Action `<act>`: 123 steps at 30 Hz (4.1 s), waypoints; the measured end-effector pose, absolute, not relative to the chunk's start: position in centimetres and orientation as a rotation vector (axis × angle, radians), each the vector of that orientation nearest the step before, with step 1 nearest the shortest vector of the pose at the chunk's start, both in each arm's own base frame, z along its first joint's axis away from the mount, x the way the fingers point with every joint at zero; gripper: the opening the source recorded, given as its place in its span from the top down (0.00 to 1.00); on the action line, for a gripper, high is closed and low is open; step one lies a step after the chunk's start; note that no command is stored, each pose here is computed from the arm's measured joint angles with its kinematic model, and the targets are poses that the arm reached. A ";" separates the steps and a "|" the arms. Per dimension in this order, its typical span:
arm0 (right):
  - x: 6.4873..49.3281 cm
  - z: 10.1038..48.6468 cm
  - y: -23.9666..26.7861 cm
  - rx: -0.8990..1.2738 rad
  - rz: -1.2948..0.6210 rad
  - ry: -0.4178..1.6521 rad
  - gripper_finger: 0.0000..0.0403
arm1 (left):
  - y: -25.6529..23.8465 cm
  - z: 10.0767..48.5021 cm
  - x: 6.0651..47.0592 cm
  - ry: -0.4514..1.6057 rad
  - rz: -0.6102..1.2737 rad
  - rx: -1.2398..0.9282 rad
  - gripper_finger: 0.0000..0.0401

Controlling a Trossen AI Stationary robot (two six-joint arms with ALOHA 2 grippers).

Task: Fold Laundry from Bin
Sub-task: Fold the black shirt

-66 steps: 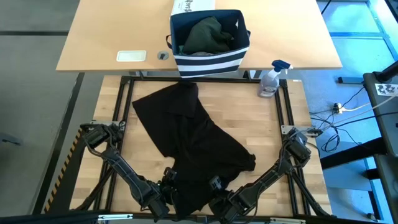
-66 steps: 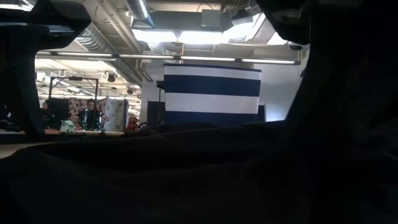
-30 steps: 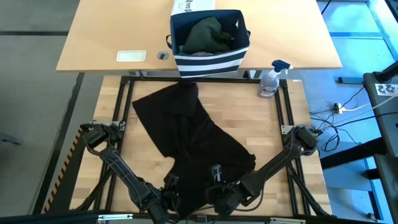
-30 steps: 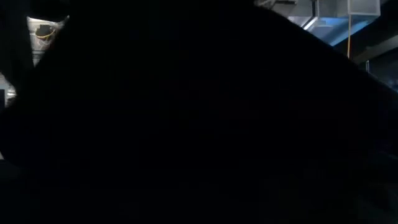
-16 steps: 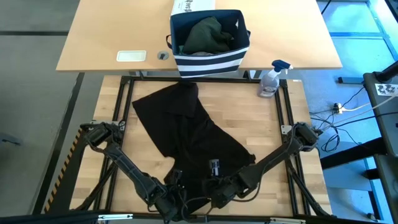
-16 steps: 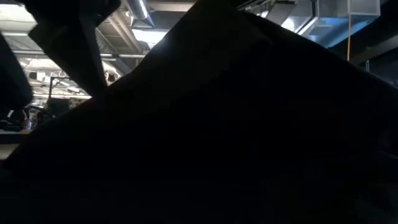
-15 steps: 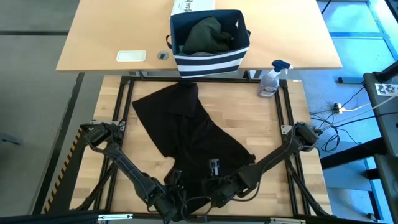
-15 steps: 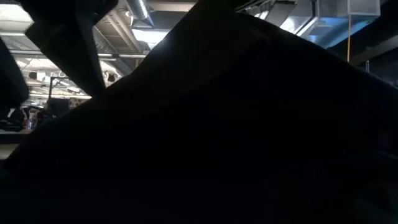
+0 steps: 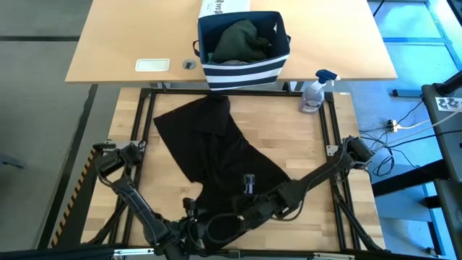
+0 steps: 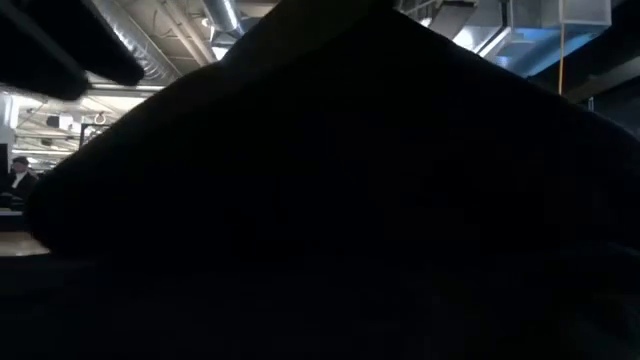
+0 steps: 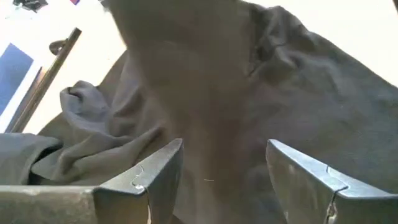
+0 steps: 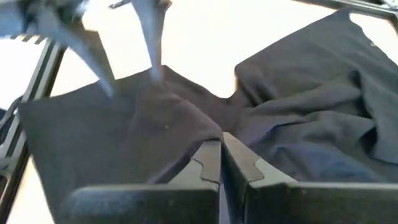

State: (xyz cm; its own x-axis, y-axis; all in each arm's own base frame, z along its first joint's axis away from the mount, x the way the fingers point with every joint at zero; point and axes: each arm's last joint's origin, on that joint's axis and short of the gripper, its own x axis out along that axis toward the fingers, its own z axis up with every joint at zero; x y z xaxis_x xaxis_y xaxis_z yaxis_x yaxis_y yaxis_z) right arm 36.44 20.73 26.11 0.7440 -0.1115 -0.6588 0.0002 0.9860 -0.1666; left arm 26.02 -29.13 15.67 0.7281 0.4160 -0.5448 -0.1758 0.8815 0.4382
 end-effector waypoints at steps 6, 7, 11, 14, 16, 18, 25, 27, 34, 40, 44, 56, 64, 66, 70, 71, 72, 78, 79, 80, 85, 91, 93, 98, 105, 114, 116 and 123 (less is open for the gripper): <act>36.9 27.4 19.0 -0.122 -0.096 0.698 1.00 | -28.8 14.8 26.4 0.635 0.394 0.432 0.44; 37.0 27.5 18.8 -0.119 -0.101 0.699 1.00 | -28.7 14.8 26.4 0.621 0.411 0.450 0.44; 37.3 27.5 18.0 -0.111 -0.117 0.700 1.00 | -28.0 14.9 27.0 0.599 0.452 0.467 0.44; 37.6 27.5 17.5 -0.097 -0.126 0.701 1.00 | -27.4 14.8 27.7 0.632 0.458 0.453 0.44; 37.7 27.5 17.2 -0.092 -0.132 0.701 1.00 | -27.1 14.8 27.9 0.650 0.460 0.444 0.44; 37.9 27.5 17.0 -0.084 -0.132 0.696 1.00 | -27.0 14.8 28.0 0.652 0.461 0.445 0.44; 38.3 27.6 16.5 -0.066 -0.137 0.682 1.00 | -26.9 14.7 27.8 0.668 0.462 0.450 0.44; 38.4 27.7 16.4 -0.066 -0.139 0.680 1.00 | -27.0 14.7 27.7 0.681 0.460 0.420 0.45; 38.4 27.6 16.1 -0.071 -0.146 0.688 1.00 | -27.2 15.5 23.4 0.806 0.527 0.463 0.52; 38.7 27.6 15.4 -0.065 -0.161 0.689 1.00 | -28.9 16.2 21.3 0.814 0.500 0.406 0.60; 39.3 27.7 13.9 -0.045 -0.197 0.681 1.00 | -29.0 14.9 22.2 0.768 0.523 0.377 0.61; 39.7 27.7 13.0 -0.015 -0.176 0.689 1.00 | -27.9 13.5 25.1 0.649 0.600 0.357 0.62; 39.7 27.7 13.0 -0.015 -0.168 0.694 1.00 | -28.0 13.3 26.5 0.675 0.561 0.320 0.62; 39.7 27.7 13.0 -0.017 -0.167 0.694 1.00 | -28.2 13.3 26.7 0.671 0.547 0.306 0.62; 39.7 27.7 13.0 -0.017 -0.167 0.694 1.00 | -27.8 13.3 27.1 0.687 0.558 0.298 0.62; 39.7 27.7 13.0 -0.017 -0.167 0.694 1.00 | -27.6 13.3 27.3 0.688 0.565 0.293 0.62; 39.7 27.7 13.0 -0.018 -0.167 0.694 1.00 | -27.5 13.3 27.4 0.689 0.570 0.291 0.62; 39.7 27.7 13.0 -0.016 -0.158 0.701 1.00 | -26.4 13.1 28.0 0.776 0.591 0.297 0.62; 39.6 27.7 13.0 -0.016 -0.158 0.702 1.00 | -26.2 13.1 27.9 0.794 0.597 0.305 0.62; 39.6 27.7 13.0 -0.017 -0.158 0.702 1.00 | -26.0 13.1 27.8 0.807 0.604 0.313 0.62; 39.6 27.7 13.0 -0.017 -0.157 0.703 1.00 | -25.7 13.7 26.7 0.857 0.662 0.356 0.62; 39.6 27.7 13.1 -0.013 -0.149 0.705 1.00 | -25.2 15.0 25.3 0.881 0.754 0.418 0.62; 39.6 27.7 13.1 -0.010 -0.142 0.706 1.00 | -25.0 15.2 25.1 0.897 0.774 0.421 0.62; 39.6 27.7 13.1 -0.007 -0.132 0.709 1.00 | -25.0 15.2 25.0 0.904 0.781 0.414 0.62; 39.6 27.7 13.1 -0.004 -0.125 0.710 1.00 | -25.2 15.0 25.2 0.881 0.768 0.384 0.62; 39.6 27.7 13.2 -0.005 -0.124 0.710 1.00 | -25.3 14.9 25.3 0.876 0.762 0.377 0.62; 39.6 27.7 13.2 -0.005 -0.124 0.710 1.00 | -25.3 14.9 25.3 0.882 0.754 0.390 0.62; 39.6 27.7 13.2 -0.002 -0.116 0.713 1.00 | -25.0 13.4 25.1 0.888 0.733 0.379 0.66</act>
